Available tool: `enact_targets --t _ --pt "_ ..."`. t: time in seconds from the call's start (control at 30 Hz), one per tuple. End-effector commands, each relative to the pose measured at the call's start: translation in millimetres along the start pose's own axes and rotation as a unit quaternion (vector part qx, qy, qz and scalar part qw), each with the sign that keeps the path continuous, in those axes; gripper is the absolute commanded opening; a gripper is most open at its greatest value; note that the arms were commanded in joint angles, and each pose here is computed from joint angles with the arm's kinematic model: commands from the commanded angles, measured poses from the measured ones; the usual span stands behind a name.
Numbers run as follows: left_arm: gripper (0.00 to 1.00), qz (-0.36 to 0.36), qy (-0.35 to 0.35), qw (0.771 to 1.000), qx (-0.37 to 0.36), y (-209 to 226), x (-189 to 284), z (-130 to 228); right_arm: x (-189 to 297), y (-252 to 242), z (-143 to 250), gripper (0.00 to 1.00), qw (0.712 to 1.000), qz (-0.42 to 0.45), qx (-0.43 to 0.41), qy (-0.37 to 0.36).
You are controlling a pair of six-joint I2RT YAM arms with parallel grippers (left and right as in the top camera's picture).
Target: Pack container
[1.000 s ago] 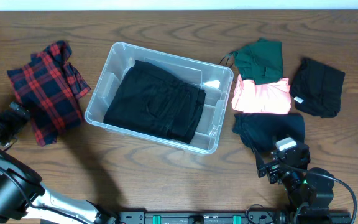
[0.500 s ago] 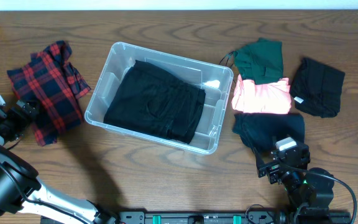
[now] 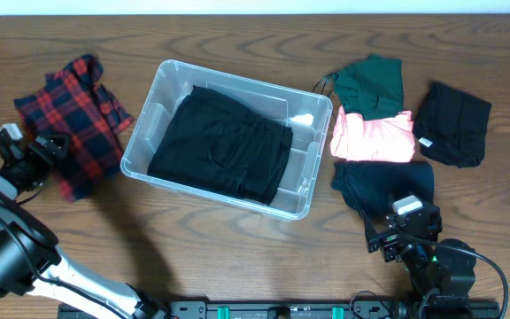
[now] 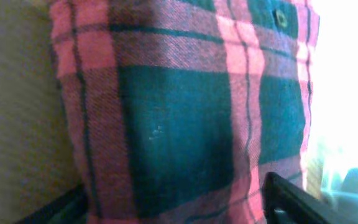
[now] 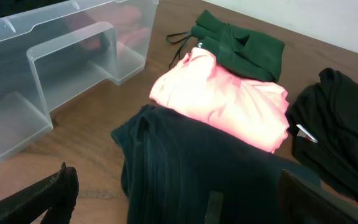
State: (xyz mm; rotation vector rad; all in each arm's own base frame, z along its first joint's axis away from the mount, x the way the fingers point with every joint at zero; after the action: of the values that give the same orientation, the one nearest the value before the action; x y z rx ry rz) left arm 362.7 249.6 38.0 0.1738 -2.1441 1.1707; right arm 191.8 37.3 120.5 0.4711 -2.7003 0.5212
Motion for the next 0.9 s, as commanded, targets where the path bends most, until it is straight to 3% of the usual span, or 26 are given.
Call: enact_targets --t 0.0,0.2,0.3,0.43,0.63,0.87 --pt "0.66 0.012 0.016 1.000 0.010 -1.8 -8.5 9.2 0.3 -2.8 1.3 0.99 1.000 0.008 -0.008 0.001" --pt "0.22 0.018 0.016 1.000 0.011 -3.2 -7.3 8.9 0.3 -2.8 1.3 0.99 1.000 0.008 -0.008 0.001" --pt "0.06 0.056 0.014 0.998 0.012 -13.6 0.0 5.3 0.3 -2.8 1.3 0.99 1.000 0.008 -0.008 0.001" --pt "0.06 0.112 0.000 0.993 0.022 -38.3 22.3 -10.1 0.3 -2.8 1.3 0.99 1.000 0.008 -0.008 0.001" --pt "0.06 0.201 -0.032 0.979 -0.029 -109.1 80.1 -33.1 0.3 -2.8 1.3 0.99 1.000 0.008 -0.008 0.001" --pt "0.06 0.331 -0.030 0.933 -0.136 -226.6 163.9 -21.5 0.3 -2.8 1.3 0.99 1.000 0.008 -0.008 0.001"
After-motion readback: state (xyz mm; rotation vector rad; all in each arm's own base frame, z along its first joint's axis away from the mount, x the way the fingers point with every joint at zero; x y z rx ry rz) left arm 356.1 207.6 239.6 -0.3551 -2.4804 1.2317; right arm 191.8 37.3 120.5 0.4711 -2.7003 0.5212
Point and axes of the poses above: each gripper's point midway between its finger pads, its own x axis back along the fingers, its own y axis along the line the jaws close on, z = x × y, the point moved 2 cm from there along x, back along the fingers, and after that the axes turned 10 degrees about x, right-handed, at the moved point
